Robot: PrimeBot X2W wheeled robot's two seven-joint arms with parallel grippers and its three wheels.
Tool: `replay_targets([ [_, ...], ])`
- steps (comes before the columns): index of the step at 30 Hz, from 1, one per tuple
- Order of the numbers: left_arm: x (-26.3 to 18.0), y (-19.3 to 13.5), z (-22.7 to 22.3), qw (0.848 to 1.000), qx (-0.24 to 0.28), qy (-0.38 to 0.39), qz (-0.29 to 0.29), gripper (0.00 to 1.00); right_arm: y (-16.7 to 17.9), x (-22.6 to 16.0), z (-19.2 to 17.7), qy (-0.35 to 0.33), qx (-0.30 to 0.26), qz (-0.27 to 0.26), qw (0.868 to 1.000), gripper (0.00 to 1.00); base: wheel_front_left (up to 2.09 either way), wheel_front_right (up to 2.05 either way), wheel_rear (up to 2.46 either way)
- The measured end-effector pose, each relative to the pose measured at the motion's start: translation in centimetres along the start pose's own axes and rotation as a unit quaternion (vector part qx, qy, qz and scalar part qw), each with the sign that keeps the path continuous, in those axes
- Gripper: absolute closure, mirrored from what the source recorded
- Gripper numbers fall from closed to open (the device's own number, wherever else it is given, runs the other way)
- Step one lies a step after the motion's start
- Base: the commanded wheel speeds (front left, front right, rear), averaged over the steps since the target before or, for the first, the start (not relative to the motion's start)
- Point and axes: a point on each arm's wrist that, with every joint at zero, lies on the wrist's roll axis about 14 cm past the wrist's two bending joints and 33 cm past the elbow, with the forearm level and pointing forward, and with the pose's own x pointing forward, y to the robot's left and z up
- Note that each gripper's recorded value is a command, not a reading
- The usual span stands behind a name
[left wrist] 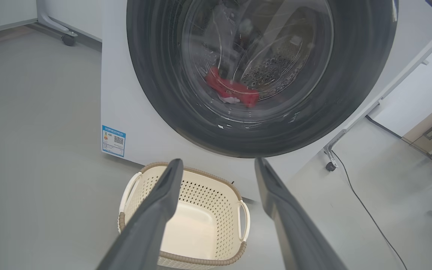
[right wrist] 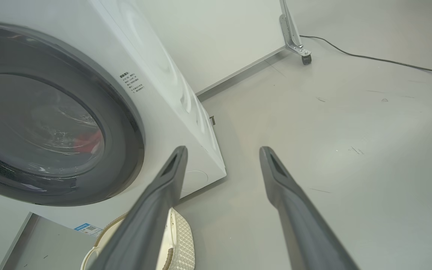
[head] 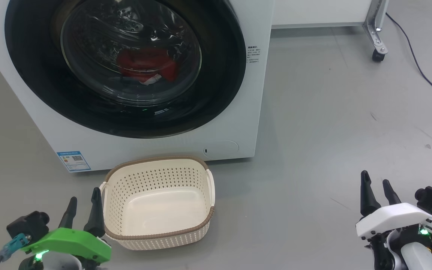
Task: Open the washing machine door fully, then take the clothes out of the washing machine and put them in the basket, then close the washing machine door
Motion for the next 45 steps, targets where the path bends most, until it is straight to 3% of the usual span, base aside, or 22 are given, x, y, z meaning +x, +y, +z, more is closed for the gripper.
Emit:
replay_targets([
  [21, -0.2, -1.7, -0.3, 0.989, 0.142, -0.021, -0.027, 0.0, 2.8, -0.2, -0.6, -0.017, -0.148, 0.045, 0.988, 0.0, 0.0, 0.0, 0.0],
  [39, -0.6, -3.4, -0.8, 0.961, 0.266, -0.046, -0.063, 0.0, 5.1, -0.7, -0.7, -0.053, -0.274, 0.089, 0.956, 0.0, 0.0, 0.0, 0.0],
  [45, -0.6, -3.1, -1.0, 0.96, 0.269, -0.043, -0.059, 0.0, 5.0, -0.6, -0.6, -0.054, -0.276, 0.088, 0.955, 0.0, 0.0, 0.0, 0.0],
])
